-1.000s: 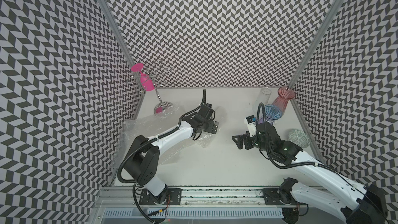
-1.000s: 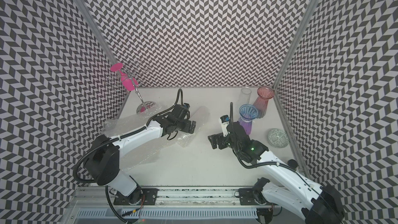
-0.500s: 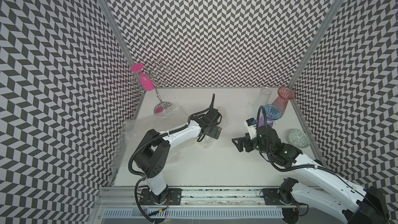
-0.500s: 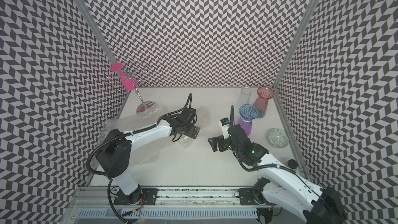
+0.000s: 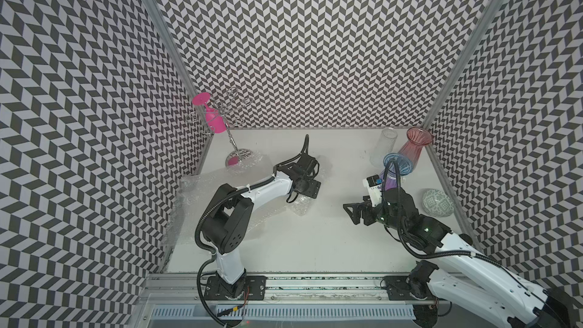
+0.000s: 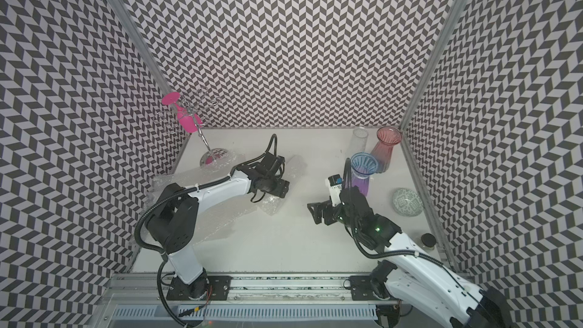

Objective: Unwrap the vase from the bubble wrap
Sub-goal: Adjust the bubble wrap at the center of the board.

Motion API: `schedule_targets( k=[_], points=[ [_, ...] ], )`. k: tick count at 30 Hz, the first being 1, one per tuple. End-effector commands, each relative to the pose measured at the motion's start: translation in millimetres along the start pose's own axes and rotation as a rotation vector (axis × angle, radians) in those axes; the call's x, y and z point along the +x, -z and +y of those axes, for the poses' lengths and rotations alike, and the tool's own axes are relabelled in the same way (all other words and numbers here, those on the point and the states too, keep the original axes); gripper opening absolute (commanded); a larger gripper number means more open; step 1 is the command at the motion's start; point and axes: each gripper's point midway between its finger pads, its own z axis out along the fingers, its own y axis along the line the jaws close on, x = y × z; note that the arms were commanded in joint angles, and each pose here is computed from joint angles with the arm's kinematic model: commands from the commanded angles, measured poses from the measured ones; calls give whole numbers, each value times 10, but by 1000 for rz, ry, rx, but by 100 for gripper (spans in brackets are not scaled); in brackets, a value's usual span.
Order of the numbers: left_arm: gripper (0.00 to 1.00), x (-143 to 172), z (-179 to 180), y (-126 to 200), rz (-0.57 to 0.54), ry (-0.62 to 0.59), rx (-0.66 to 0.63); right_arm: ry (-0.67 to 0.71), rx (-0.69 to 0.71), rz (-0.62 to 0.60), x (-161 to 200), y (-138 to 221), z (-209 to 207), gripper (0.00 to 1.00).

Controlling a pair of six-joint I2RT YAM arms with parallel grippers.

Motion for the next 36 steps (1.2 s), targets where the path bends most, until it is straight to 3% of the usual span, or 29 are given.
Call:
schedule_targets(
  k=[1, 9, 18, 23, 27, 36],
  points=[
    [74, -65, -224, 119, -18, 159, 275, 0, -11, -35, -55, -15, 25, 99],
    [70, 55, -360, 203, 16, 377, 495, -11, -41, -8, 86, -153, 30, 99],
    [70, 48, -496, 292, 29, 475, 626, -28, -104, 84, 417, -369, 69, 99],
    [84, 51, -392, 371, 12, 404, 517, -53, -129, 116, 605, -461, 73, 99],
    [99, 49, -398, 482, -5, 262, 355, -54, -119, 117, 622, -475, 52, 99],
    [100, 223, -743, 335, 40, -13, 56, -77, -112, 130, 735, -421, 7, 99]
  ],
)
